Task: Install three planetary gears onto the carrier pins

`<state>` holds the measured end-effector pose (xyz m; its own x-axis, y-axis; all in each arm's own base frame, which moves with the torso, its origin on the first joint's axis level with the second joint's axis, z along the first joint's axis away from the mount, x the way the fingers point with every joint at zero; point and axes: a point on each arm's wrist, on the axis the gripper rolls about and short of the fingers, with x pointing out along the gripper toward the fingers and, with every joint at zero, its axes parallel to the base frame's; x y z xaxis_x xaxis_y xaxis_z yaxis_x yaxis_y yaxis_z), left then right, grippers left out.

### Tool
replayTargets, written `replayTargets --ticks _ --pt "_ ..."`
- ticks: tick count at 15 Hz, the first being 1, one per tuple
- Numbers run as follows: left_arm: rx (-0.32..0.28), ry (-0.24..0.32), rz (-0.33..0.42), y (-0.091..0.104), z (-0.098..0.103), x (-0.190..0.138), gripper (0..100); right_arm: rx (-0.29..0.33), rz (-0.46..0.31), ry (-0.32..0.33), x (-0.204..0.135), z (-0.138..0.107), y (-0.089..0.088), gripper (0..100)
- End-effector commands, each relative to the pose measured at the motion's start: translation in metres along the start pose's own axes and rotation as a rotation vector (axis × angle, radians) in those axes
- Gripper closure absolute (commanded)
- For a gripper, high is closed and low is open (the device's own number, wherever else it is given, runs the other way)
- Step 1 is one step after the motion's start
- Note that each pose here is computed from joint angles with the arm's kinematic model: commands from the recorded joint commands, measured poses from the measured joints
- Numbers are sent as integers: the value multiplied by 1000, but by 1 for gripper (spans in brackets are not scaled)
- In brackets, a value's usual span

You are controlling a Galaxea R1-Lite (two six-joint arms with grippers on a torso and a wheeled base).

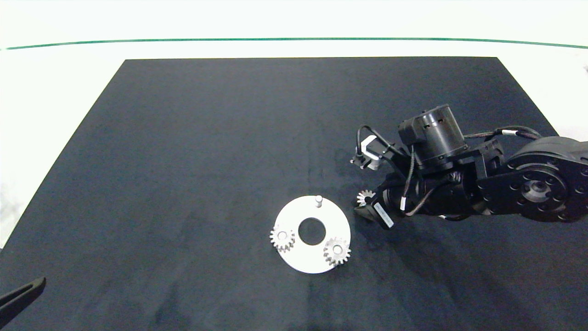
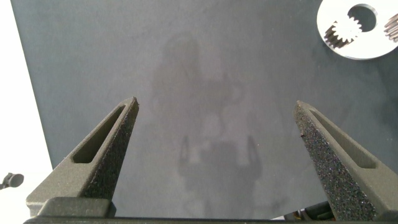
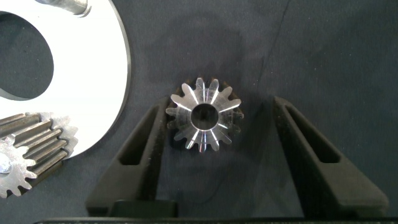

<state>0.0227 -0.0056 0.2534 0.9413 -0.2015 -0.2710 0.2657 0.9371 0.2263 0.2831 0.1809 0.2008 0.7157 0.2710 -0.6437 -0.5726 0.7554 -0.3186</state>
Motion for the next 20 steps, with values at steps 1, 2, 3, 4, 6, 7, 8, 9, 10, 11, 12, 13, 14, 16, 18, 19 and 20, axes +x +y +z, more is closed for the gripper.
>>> replayTargets --ticks 1,2,3,4,6,7,8,9,10,11,12,13,14,16,18,19,20 --pt "5 10 1 -1 -3 1 0 -2 3 4 1 -1 1 42" --pt "5 14 1 -1 -4 1 0 1 8 7 1 -2 2 43" --pt "4 13 1 -1 -4 1 0 2 12 14 2 -3 3 45" --pt "4 13 1 -1 -5 1 0 4 12 14 2 -3 3 48" --pt "9 18 -1 -1 -7 1 0 2 23 17 3 -5 4 51" --pt "10 21 -1 -2 -9 1 0 1 25 18 4 -5 5 54" --pt "8 21 0 -2 -10 1 0 1 25 17 4 -4 5 55" --pt "9 19 -1 -2 -10 1 0 0 25 13 4 -4 5 57" --pt "10 21 -1 -2 -10 1 0 0 25 12 5 -4 5 60" --pt "8 19 -1 -2 -10 1 0 2 19 4 7 -3 5 61" --pt "10 21 -1 -2 -10 1 0 4 14 -7 7 -2 4 63" --pt "8 21 0 -2 -11 0 0 2 14 -4 8 -3 5 66" --pt "8 21 -1 -2 -11 0 0 2 14 -4 9 -2 5 67" --pt "8 21 -1 -2 -11 0 0 0 15 -3 9 -3 5 72" --pt "9 22 -2 -2 -12 1 0 0 16 0 9 -4 6 75" --pt "9 23 -2 -2 -12 1 0 -2 16 0 8 -4 6 78" --pt "9 23 -2 -2 -12 1 0 -3 15 -8 5 -2 5 78"
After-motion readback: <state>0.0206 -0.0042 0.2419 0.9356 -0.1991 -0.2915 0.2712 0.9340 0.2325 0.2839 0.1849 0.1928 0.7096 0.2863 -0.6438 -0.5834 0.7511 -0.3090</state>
